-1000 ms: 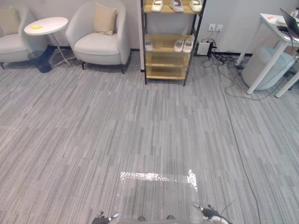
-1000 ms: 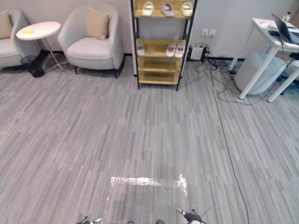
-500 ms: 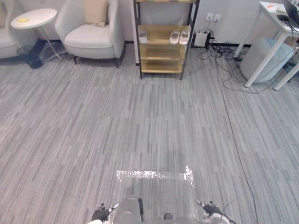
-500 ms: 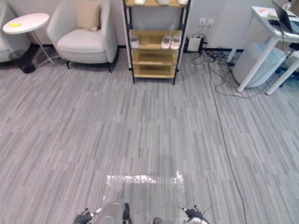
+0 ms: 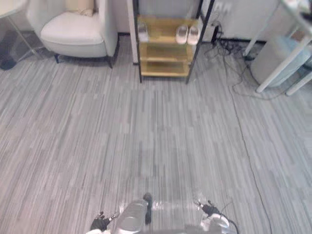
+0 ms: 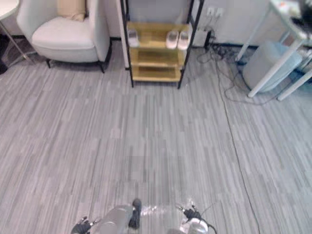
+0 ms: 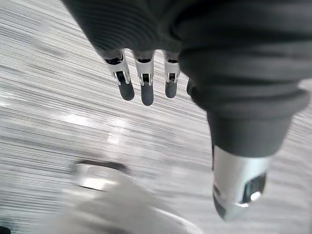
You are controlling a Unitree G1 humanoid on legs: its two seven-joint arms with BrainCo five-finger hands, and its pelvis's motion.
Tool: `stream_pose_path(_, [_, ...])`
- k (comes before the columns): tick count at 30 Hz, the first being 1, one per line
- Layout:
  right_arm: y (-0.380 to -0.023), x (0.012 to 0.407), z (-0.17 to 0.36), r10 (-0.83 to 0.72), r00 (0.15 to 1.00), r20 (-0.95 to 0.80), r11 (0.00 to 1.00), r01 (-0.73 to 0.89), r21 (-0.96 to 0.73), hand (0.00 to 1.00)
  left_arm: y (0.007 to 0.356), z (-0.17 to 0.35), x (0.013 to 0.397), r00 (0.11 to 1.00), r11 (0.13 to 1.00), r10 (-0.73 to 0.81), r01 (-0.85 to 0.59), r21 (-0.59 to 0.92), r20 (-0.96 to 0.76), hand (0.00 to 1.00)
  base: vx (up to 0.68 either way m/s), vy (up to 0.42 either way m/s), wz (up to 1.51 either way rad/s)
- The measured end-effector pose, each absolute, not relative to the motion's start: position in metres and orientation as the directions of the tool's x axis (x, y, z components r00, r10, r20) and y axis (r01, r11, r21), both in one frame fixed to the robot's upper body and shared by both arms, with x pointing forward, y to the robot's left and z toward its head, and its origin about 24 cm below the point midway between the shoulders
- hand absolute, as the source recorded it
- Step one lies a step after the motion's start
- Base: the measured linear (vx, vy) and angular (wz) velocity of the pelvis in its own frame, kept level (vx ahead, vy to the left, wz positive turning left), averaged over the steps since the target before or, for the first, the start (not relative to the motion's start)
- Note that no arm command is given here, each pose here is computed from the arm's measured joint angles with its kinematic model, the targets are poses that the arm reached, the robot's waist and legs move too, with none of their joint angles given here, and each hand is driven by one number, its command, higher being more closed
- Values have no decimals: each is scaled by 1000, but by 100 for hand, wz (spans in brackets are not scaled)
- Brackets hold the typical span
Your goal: Organize the slippers on the shoe rack
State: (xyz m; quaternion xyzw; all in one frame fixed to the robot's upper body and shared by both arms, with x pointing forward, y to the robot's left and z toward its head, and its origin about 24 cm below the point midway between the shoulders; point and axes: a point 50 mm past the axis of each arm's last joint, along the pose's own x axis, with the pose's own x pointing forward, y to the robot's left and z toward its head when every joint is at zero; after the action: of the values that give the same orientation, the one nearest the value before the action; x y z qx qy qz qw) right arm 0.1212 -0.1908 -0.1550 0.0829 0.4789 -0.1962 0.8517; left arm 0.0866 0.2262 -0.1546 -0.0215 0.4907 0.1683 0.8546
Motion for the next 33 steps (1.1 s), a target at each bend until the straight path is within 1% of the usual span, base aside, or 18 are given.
stream_pose_path(3, [-193, 127, -153, -256, 480, -839, 911, 409, -44, 0, 223, -153, 98, 487, 945, 257, -306, 113, -835, 0, 422, 2, 24])
stream_pose_path(6, [-193, 133, -152, -251, 483, -839, 916, 399, -44, 0, 222, -152, 101, 494, 946, 255, -304, 109, -832, 0, 499, -84, 34])
stream_pose_path(9, [-194, 124, -155, -246, 463, -852, 925, 375, -63, 0, 225, -154, 92, 471, 942, 267, -311, 125, -841, 0, 585, -222, 47])
stream_pose_path(11, [-203, 128, -153, -266, 472, -841, 922, 379, -79, 0, 214, -157, 88, 460, 941, 245, -324, 96, -854, 0, 619, -294, 40])
stream_pose_path(14, [-207, 133, -149, -278, 496, -823, 922, 379, -83, 0, 204, -161, 78, 429, 907, 248, -418, 52, -869, 0, 500, -233, 3])
stream_pose_path(18, [-189, 136, -151, -248, 493, -834, 917, 398, -37, 0, 212, -157, 84, 454, 914, 263, -399, 69, -851, 0, 455, -156, -26])
stream_pose_path(19, [-189, 136, -151, -249, 493, -834, 914, 404, -34, 0, 214, -156, 85, 459, 915, 266, -397, 72, -848, 0, 407, -100, -17])
stream_pose_path(20, [-189, 137, -151, -249, 488, -837, 912, 409, -33, 0, 213, -155, 89, 473, 918, 263, -392, 67, -841, 0, 311, -25, -14])
stream_pose_path(24, [-190, 142, -150, -252, 491, -834, 914, 405, -37, 0, 213, -154, 92, 483, 911, 265, -409, 53, -834, 0, 344, 108, -27])
stream_pose_path(27, [-194, 140, -150, -262, 486, -834, 915, 400, -55, 0, 207, -158, 82, 455, 908, 252, -416, 46, -854, 0, 471, 175, -24])
stream_pose_path(31, [-182, 139, -152, -234, 493, -838, 919, 395, -25, 0, 220, -157, 79, 446, 907, 276, -413, 78, -852, 0, 498, 131, -12])
stream_pose_path(33, [-179, 131, -155, -220, 470, -855, 922, 386, -25, 0, 225, -157, 76, 436, 918, 273, -384, 97, -857, 0, 556, 154, -9])
